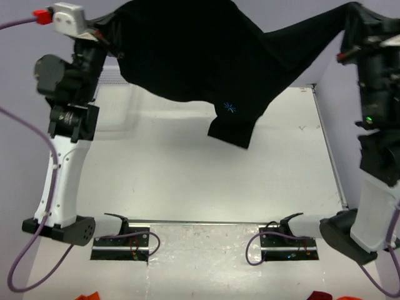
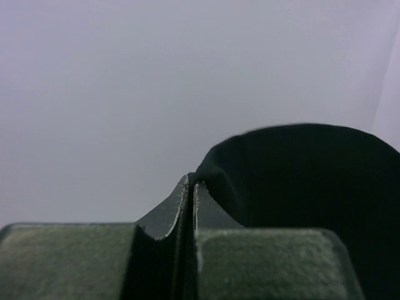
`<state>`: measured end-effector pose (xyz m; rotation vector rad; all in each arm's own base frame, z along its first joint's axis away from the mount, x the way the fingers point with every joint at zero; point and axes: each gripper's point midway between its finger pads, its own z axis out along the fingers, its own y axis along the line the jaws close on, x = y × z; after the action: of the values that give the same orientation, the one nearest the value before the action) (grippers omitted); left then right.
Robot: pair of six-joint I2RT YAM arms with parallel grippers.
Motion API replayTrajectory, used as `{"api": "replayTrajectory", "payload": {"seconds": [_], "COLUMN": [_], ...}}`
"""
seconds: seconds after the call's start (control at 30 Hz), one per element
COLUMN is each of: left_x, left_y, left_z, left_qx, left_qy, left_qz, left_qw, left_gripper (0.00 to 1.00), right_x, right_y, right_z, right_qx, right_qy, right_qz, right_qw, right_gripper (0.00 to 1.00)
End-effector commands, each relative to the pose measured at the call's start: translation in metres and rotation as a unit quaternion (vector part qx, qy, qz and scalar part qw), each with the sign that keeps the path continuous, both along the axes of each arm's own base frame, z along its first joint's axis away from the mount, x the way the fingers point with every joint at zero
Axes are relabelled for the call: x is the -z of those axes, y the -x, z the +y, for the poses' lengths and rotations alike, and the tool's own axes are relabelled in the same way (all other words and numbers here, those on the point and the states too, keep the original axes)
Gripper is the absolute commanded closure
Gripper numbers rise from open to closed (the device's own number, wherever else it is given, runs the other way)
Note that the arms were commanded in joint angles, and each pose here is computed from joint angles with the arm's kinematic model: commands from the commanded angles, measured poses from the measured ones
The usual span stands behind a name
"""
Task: Fold and stack the t-shirts
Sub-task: Flatten out the tshirt
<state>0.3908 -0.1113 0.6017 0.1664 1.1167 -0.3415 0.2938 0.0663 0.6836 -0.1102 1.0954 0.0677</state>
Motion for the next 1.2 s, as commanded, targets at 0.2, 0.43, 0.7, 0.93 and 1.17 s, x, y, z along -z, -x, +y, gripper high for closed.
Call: {"api": "replayTrajectory", "payload": {"seconds": [0.2, 0.43, 0.7, 0.93, 1.17], "left_x": [-0.022, 0.049, 0.115, 0.078, 0.015], "left_y": [-0.022, -0.139, -0.237, -0.235, -0.158], "left_z": [-0.011, -0.024, 0.028, 0.057, 0.053], "left_qx": [0.011, -0.016, -0.057, -0.020, -0.005], "left_qy": [-0.023, -0.050, -0.044, -0.004, -0.001], "left_qz": [0.020, 0.070, 0.082, 0.021, -0.011], "left_qw": [0.999, 0.996, 0.994, 1.000, 1.000], "left_gripper": [1.00, 1.00, 1.00, 1.00, 1.00], "right_x": [-0.041, -0.018, 0.009, -0.018, -0.052], "right_y": [0.022, -0.088, -0.190, -0.172, -0.090], "right_z": [-0.006, 0.004, -0.017, -0.049, -0.025], "right_qx": [0.011, 0.023, 0.034, 0.026, 0.000], "right_qy": [0.002, 0.025, 0.024, 0.005, 0.018], "right_qz": [-0.064, -0.053, -0.070, -0.115, -0.136], "right_qw": [0.998, 0.998, 0.997, 0.993, 0.991], "right_gripper": [1.00, 1.00, 1.00, 1.00, 1.00]}}
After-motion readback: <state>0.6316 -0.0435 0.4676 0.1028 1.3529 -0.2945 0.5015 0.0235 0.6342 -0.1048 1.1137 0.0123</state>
